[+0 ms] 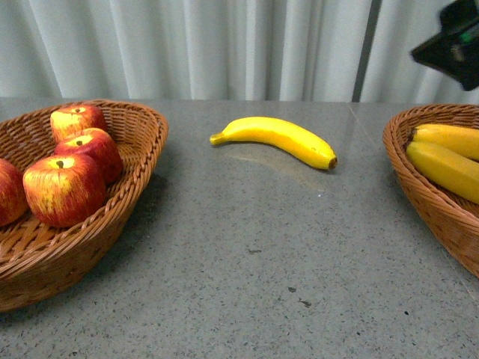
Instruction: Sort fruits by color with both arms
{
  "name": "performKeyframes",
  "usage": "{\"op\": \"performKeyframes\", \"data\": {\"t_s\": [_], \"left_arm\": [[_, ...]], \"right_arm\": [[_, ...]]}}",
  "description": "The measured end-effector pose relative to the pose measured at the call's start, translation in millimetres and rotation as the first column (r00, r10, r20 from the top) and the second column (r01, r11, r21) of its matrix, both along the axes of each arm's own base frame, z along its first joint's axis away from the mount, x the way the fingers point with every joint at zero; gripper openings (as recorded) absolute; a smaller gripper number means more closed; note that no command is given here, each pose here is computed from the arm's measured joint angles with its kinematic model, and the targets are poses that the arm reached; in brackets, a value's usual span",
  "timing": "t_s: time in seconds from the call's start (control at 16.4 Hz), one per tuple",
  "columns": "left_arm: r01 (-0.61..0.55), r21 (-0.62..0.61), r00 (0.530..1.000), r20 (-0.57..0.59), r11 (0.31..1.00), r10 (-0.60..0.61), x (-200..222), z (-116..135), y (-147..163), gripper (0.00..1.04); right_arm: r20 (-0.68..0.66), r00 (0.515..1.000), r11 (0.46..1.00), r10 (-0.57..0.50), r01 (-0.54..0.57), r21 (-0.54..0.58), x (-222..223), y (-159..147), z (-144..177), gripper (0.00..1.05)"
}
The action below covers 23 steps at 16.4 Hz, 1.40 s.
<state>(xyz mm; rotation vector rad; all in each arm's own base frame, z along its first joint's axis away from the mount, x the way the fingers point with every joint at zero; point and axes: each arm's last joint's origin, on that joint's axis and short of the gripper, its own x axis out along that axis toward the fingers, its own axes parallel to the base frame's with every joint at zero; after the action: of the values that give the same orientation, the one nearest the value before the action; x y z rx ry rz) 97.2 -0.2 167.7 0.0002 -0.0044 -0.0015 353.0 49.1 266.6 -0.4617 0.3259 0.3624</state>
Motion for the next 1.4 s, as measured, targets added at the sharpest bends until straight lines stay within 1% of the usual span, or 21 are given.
{"op": "performKeyframes", "data": {"t_s": [0.12, 0.18, 0.24, 0.31, 0.49, 0.73, 0.85, 0.98, 1.1, 1.34, 1.4], "left_arm": [[0.0, 0.0, 1.0, 0.0, 1.0, 0.0, 0.0, 0.0, 0.0, 0.98], [0.0, 0.0, 1.0, 0.0, 1.0, 0.0, 0.0, 0.0, 0.0, 0.98], [0.0, 0.0, 1.0, 0.0, 1.0, 0.0, 0.0, 0.0, 0.0, 0.98], [0.0, 0.0, 1.0, 0.0, 1.0, 0.0, 0.0, 0.0, 0.0, 0.98], [0.0, 0.0, 1.0, 0.0, 1.0, 0.0, 0.0, 0.0, 0.0, 0.98], [0.0, 0.0, 1.0, 0.0, 1.0, 0.0, 0.0, 0.0, 0.0, 0.98], [0.0, 0.0, 1.0, 0.0, 1.0, 0.0, 0.0, 0.0, 0.0, 0.98], [0.0, 0.0, 1.0, 0.0, 1.0, 0.0, 0.0, 0.0, 0.0, 0.98], [0.0, 0.0, 1.0, 0.0, 1.0, 0.0, 0.0, 0.0, 0.0, 0.98], [0.0, 0.0, 1.0, 0.0, 1.0, 0.0, 0.0, 0.0, 0.0, 0.98], [0.0, 0.0, 1.0, 0.0, 1.0, 0.0, 0.0, 0.0, 0.0, 0.98]], "right_arm": [[-0.043, 0.996, 0.996, 0.077, -0.075, 0.049, 30.8, 43.2, -11.9, 0.98], [-0.056, 0.993, 0.994, 0.104, -0.101, 0.051, 44.9, 60.6, -18.4, 0.98], [-0.138, 0.98, 0.989, 0.146, -0.142, 0.042, 74.0, 93.5, -40.4, 0.98], [-0.163, 0.975, 0.989, 0.15, -0.145, 0.04, 85.5, 100.9, -47.9, 0.98], [-0.233, 0.96, 0.988, 0.152, -0.147, 0.038, 115.7, 111.6, -64.0, 0.98], [-0.349, 0.917, 0.981, 0.193, -0.177, 0.079, 132.6, 119.3, -74.1, 0.98], [-0.369, 0.911, 0.983, 0.183, -0.171, 0.066, 138.7, 125.0, -79.2, 0.98], [-0.361, 0.917, 0.986, 0.167, -0.151, 0.075, 147.3, 134.2, -88.4, 0.98], [-0.381, 0.91, 0.986, 0.166, -0.144, 0.086, 151.2, 142.8, -95.5, 0.98], [-0.451, 0.881, 0.99, 0.141, -0.138, 0.04, 152.8, 150.1, -108.4, 0.98], [-0.453, 0.882, 0.99, 0.132, -0.136, 0.025, 152.9, 149.8, -108.1, 0.95]]}}
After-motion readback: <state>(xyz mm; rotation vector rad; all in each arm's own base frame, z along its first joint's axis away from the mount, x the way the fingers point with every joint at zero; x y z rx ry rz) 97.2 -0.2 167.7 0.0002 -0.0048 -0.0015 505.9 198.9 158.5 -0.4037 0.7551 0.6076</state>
